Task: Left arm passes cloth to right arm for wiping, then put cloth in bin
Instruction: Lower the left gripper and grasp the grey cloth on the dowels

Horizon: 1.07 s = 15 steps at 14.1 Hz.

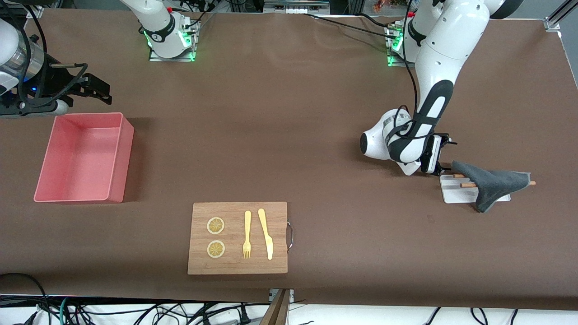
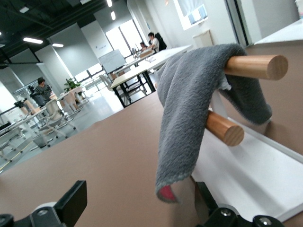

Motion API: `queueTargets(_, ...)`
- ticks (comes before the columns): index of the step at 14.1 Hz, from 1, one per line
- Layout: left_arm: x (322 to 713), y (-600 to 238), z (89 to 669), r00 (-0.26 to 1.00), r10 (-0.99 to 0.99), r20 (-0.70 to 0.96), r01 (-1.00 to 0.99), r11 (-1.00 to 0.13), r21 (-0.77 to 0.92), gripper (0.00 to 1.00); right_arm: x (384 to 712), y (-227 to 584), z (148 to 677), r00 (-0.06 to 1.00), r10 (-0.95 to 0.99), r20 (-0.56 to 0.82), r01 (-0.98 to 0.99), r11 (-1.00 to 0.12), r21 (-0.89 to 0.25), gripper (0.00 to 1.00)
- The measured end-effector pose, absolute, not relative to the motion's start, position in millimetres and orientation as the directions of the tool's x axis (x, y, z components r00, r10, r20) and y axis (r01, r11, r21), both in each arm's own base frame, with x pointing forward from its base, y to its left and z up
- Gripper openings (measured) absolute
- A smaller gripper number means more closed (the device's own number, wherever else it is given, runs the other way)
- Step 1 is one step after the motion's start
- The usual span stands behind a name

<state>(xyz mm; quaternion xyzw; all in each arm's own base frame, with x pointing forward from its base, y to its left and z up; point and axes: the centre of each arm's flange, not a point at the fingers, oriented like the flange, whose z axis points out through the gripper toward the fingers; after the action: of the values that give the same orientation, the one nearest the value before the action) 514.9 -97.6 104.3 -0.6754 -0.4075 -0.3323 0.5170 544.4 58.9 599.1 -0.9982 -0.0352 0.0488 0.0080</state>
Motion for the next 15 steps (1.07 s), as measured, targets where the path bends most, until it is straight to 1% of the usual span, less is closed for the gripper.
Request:
queueTargets(5,512,-80,85,0.435,0.167,0.885,0.899,-0.136,-0.416,0.96,544,59,599,0.993,0.071,-0.096,0.070,-0.997,-0.019,1.00)
queueTargets(6,511,-79,83,0.436,0.161,0.886,0.898,-0.138,-0.417,0.90,544,59,599,0.993,0.071,-0.096,0.070,-0.997,-0.019,1.00)
queueTargets(7,512,-78,82,0.436,0.157,0.886,0.898,-0.139,-0.417,0.77,544,59,599,0.993,0.071,-0.096,0.070,-0.997,-0.021,1.00)
queueTargets(10,511,-77,83,0.435,0.150,0.888,0.898,-0.134,-0.418,0.44,544,61,600,0.993,0.073,-0.095,0.069,-0.997,-0.040,1.00)
queueTargets(11,511,-77,83,0.435,0.149,0.888,0.899,-0.133,-0.418,0.34,544,61,600,0.993,0.074,-0.095,0.070,-0.997,-0.041,1.00)
queueTargets(12,511,-77,83,0.435,0.149,0.888,0.899,-0.133,-0.418,0.22,544,62,600,0.993,0.075,-0.095,0.071,-0.997,-0.041,1.00)
queueTargets(14,511,-77,83,0.436,0.148,0.888,0.898,-0.132,-0.419,0.02,544,62,600,0.993,0.076,-0.095,0.073,-0.996,-0.041,1.00)
queueTargets(15,511,-77,83,0.438,0.148,0.887,0.897,-0.133,-0.421,0.02,544,62,600,0.992,0.077,-0.096,0.074,-0.996,-0.041,1.00)
